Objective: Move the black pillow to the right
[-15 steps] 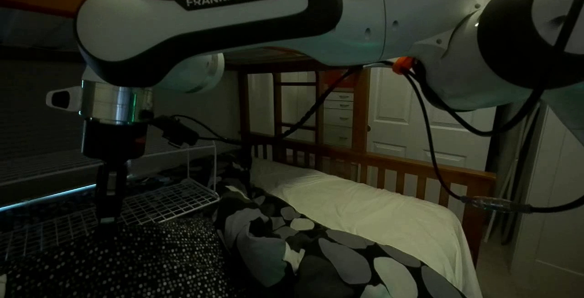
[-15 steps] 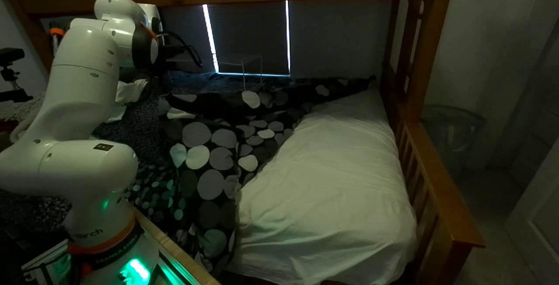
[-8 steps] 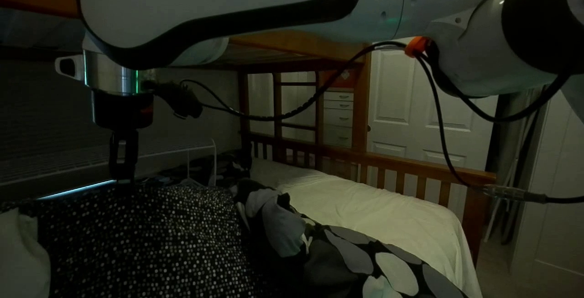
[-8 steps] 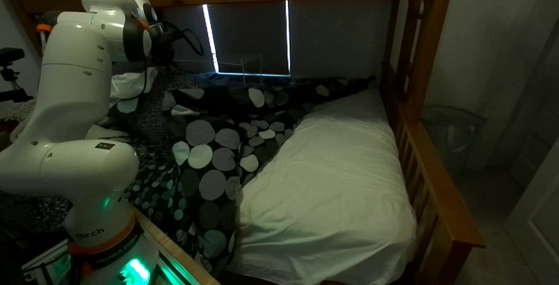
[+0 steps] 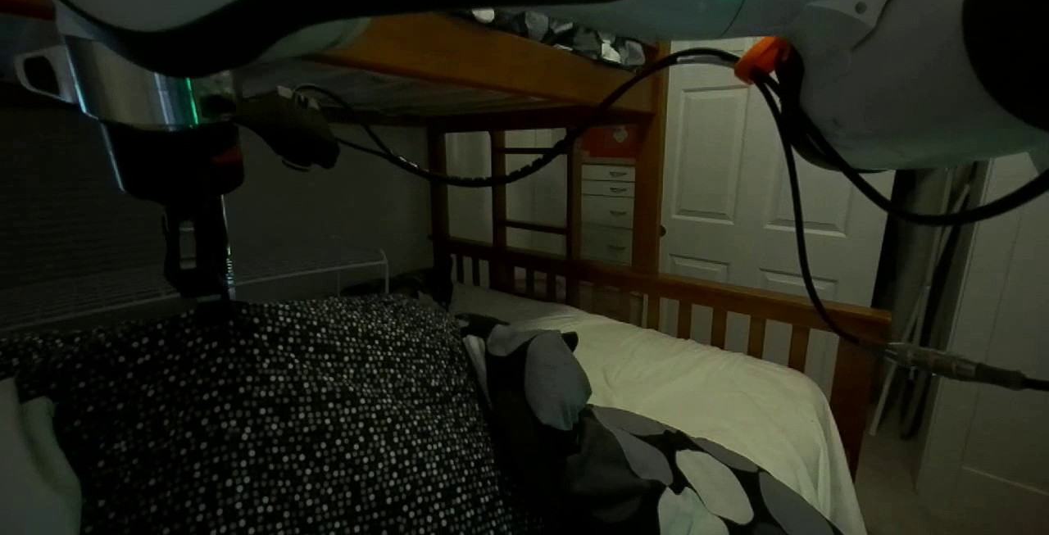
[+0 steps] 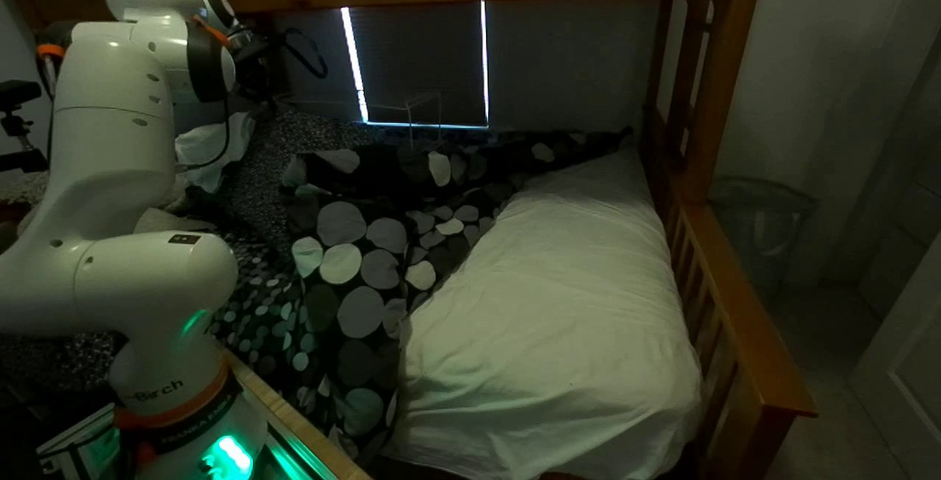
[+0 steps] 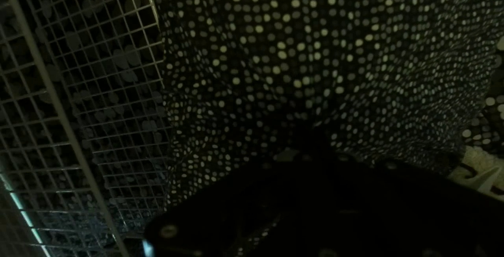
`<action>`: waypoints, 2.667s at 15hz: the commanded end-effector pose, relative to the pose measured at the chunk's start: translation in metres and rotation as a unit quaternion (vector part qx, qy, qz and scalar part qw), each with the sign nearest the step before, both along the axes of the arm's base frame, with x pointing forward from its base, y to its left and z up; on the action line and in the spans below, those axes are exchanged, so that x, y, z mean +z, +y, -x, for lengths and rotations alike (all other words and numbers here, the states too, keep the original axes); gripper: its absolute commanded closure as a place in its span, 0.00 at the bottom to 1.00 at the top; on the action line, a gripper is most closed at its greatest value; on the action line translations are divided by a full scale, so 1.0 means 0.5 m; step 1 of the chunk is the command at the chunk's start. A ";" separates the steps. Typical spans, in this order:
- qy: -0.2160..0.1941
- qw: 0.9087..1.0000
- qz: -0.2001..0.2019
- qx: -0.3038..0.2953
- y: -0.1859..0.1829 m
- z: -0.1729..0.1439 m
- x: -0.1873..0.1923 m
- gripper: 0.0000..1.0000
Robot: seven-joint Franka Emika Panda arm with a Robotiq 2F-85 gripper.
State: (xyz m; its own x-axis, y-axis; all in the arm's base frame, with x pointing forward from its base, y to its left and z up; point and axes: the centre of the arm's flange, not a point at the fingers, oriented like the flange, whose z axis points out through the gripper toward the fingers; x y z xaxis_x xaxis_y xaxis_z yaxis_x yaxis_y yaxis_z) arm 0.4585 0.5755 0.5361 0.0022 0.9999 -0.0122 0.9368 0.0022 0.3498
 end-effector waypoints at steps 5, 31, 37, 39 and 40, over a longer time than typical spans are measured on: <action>-0.064 0.991 0.038 -0.109 -0.035 0.079 0.180 0.99; -0.113 0.907 0.045 -0.403 -0.391 0.288 0.341 0.99; -0.179 0.894 -0.008 -0.411 -0.479 0.254 0.258 0.99; -0.201 0.884 -0.026 -0.421 -0.503 0.236 0.230 0.99; -0.209 0.884 -0.029 -0.418 -0.516 0.226 0.213 0.99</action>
